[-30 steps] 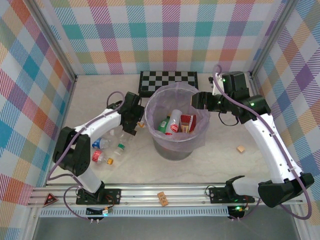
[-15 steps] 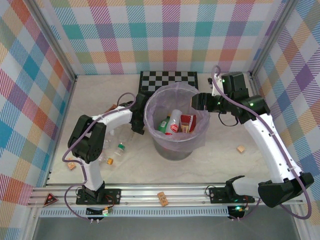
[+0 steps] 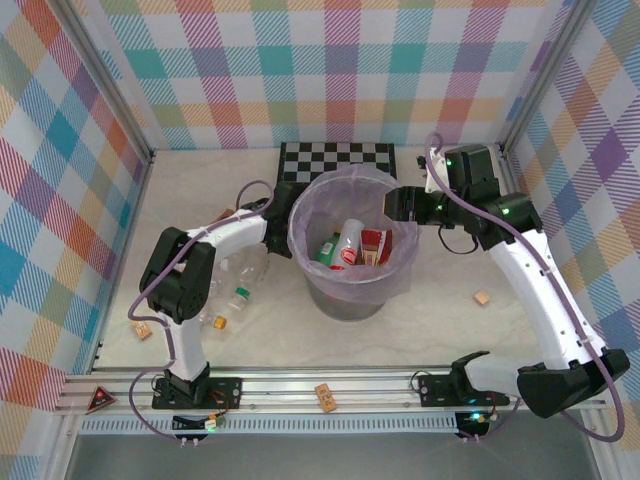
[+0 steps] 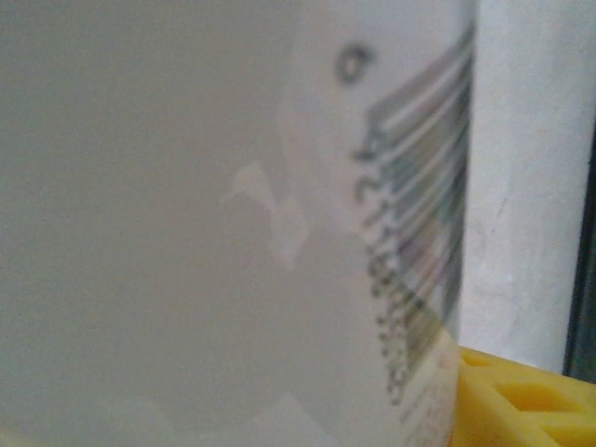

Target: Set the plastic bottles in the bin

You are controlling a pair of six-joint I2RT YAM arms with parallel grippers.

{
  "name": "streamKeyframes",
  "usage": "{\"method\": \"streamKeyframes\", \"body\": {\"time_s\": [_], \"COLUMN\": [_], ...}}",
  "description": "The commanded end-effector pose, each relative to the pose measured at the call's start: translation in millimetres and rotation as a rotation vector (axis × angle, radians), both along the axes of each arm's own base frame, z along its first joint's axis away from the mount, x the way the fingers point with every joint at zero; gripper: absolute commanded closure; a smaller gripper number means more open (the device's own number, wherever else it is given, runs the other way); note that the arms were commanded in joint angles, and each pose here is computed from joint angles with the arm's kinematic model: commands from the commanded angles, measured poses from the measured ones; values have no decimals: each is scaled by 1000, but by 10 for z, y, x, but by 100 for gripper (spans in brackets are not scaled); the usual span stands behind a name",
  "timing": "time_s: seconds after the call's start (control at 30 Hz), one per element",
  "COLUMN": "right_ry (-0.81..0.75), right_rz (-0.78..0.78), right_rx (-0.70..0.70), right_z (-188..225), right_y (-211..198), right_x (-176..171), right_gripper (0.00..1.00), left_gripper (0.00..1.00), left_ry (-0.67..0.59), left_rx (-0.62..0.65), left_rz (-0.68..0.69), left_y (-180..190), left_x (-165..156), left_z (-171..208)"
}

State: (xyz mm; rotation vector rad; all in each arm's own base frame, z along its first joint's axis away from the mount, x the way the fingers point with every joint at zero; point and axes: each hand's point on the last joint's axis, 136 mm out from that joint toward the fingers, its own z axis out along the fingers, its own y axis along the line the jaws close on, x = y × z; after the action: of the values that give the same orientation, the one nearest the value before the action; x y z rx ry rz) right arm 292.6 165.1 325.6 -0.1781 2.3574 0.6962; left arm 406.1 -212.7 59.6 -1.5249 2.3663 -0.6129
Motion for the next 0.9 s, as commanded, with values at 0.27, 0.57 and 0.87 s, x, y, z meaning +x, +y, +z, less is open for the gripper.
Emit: {"method": "streamKeyframes", "body": {"time_s": [0.27, 0.57, 0.87], "right_ry": [-40, -27, -20], "right_rz": [32, 34, 5], "right_rx": [11, 12, -13], "right_z": [191, 230, 221], "right_y": [-15, -36, -73], "right_x": [-94, -178, -109], "right_gripper": [33, 33, 33], "left_gripper": [33, 29, 37], "left_ry": [-207, -486, -705], "left_rx": [38, 165, 427], "left_rz": [64, -94, -313], "left_y": [456, 912, 1312], "left_x": [432, 751, 398], "left_z": [790, 1677, 2810]}}
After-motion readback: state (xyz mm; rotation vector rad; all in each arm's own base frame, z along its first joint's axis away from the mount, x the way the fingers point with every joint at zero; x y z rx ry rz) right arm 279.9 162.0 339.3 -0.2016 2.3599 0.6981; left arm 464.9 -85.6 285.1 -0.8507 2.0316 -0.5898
